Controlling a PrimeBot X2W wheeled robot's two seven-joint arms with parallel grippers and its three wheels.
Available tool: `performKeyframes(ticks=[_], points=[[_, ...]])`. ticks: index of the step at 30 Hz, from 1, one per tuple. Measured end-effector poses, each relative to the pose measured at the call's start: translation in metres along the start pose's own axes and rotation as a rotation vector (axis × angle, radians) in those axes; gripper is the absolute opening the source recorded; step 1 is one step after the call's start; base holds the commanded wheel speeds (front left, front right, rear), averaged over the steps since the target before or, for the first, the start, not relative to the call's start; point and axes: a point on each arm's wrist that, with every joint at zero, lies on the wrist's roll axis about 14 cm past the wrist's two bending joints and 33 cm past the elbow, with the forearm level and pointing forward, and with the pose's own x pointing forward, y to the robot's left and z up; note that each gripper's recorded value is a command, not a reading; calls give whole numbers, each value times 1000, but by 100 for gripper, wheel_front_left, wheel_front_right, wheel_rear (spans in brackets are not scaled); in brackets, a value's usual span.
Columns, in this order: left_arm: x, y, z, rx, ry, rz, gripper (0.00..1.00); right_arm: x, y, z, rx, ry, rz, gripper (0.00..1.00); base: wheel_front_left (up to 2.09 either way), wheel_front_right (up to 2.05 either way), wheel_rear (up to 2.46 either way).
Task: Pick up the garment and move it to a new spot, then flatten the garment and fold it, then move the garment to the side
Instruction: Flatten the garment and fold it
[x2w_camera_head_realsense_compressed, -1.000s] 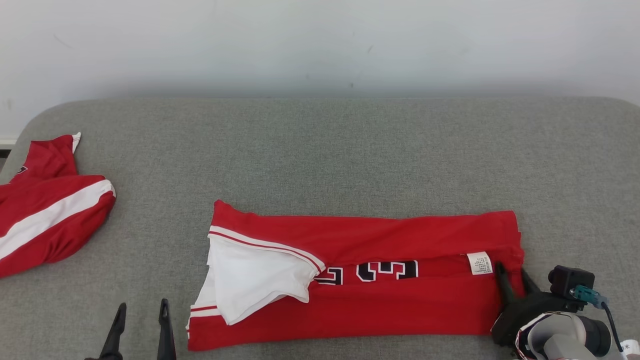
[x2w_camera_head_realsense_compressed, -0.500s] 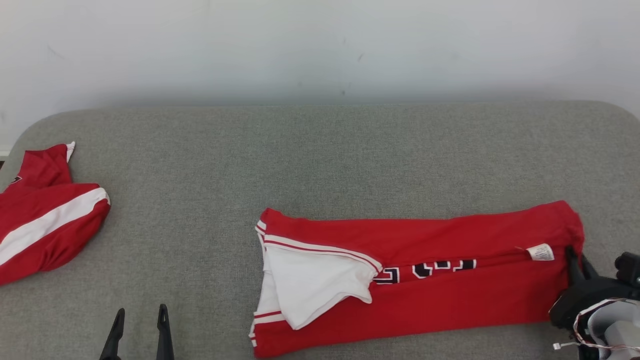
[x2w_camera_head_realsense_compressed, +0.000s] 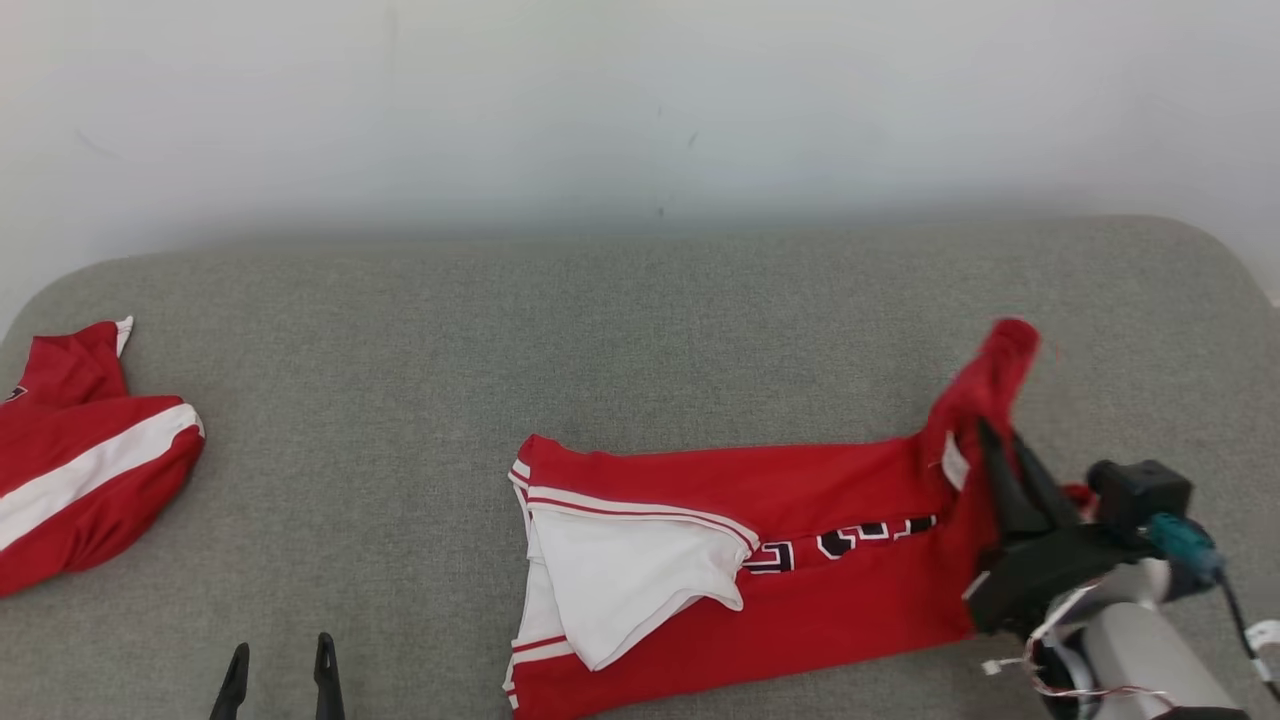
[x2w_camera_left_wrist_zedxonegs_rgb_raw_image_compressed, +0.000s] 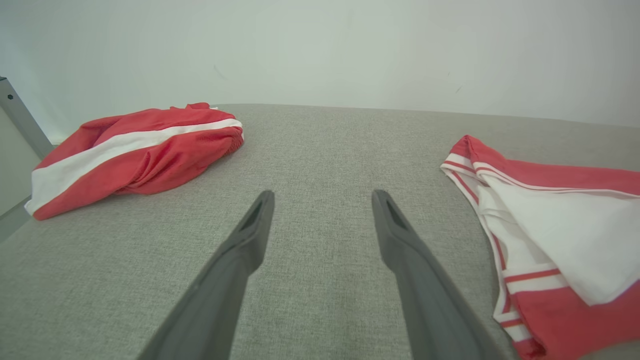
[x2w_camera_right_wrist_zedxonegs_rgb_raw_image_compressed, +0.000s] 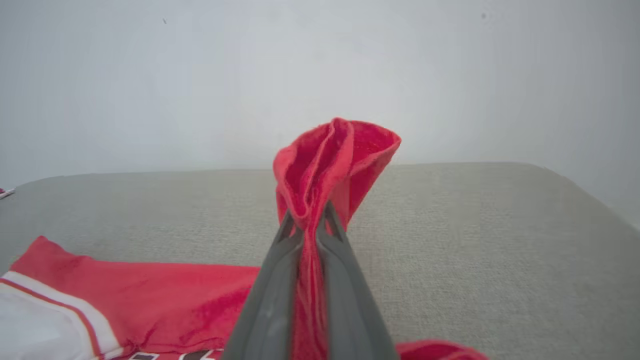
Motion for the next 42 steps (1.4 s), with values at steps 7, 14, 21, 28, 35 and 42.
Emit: performKeyframes(ticks=[7,14,21,28,35,42], points=[[-3,-1,0,-4,0,-3,100,5,86,9,31,-7,208,0,0,0,0],[-4,1,0,-19,-3,9,100,6,163,5,76,31,373,0,0,0,0],[-9,2,-4,-31,11,21,100,17,201,-15,100,118,450,0,0,0,0],[-11,5,-7,-47,22,42,100,20,219,-47,83,223,500,0,0,0,0],[-10,9,-6,-55,19,58,100,18,231,-60,99,248,533,87,0,0,0],[-11,10,-5,-60,15,63,100,25,230,-36,169,153,517,100,0,0,0]])
